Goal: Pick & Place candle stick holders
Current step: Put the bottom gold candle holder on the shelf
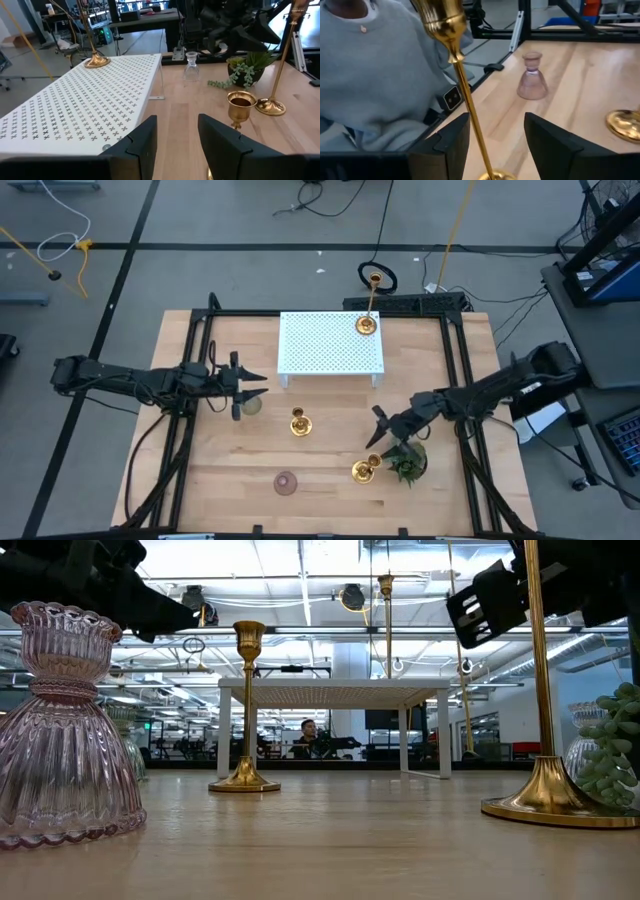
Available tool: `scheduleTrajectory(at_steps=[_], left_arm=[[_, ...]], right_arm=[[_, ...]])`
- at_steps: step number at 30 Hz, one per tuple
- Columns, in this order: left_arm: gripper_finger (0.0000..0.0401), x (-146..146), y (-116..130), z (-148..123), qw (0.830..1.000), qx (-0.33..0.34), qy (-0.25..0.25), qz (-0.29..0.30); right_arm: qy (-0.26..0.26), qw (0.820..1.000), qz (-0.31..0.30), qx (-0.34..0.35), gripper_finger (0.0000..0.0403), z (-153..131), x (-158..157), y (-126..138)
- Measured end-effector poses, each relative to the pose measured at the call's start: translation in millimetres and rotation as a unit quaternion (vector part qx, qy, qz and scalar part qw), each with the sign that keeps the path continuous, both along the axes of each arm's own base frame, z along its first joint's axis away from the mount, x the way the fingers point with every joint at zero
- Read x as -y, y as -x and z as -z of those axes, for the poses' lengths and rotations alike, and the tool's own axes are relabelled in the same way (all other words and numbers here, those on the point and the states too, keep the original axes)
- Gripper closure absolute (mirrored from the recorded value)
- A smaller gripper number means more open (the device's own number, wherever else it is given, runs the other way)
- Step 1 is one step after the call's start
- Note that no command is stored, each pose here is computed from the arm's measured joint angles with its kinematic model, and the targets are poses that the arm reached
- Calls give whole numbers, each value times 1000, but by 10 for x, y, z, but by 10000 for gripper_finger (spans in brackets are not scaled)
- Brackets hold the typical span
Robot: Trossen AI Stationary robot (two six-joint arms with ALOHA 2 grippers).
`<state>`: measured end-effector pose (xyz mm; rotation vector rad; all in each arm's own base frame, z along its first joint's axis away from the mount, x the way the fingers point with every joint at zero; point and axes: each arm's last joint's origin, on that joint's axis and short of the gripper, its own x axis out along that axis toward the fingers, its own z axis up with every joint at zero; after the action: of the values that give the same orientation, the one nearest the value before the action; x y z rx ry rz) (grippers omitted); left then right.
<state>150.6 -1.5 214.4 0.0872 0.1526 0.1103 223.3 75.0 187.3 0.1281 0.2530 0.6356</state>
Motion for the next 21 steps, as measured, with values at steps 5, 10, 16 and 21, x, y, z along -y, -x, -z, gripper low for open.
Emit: scheduleTrajectory(at_steps=[5, 10, 16, 21], left_arm=[[254, 0, 0, 0, 1000, 0, -4, 1], [254, 0, 0, 0, 1000, -1, -16, 2], [254, 0, -1, -6, 1000, 0, -31, 4], [254, 0, -1, -5, 999, -2, -48, 7]], right_arm=[[-11, 999, -41, 20, 220, 95, -118, -73], [-11, 998, -50, 23, 220, 116, -210, -204], [-6, 999, -51, 16, 231, 149, -259, -350], [-2, 998, -63, 4, 288, 201, -261, -356]])
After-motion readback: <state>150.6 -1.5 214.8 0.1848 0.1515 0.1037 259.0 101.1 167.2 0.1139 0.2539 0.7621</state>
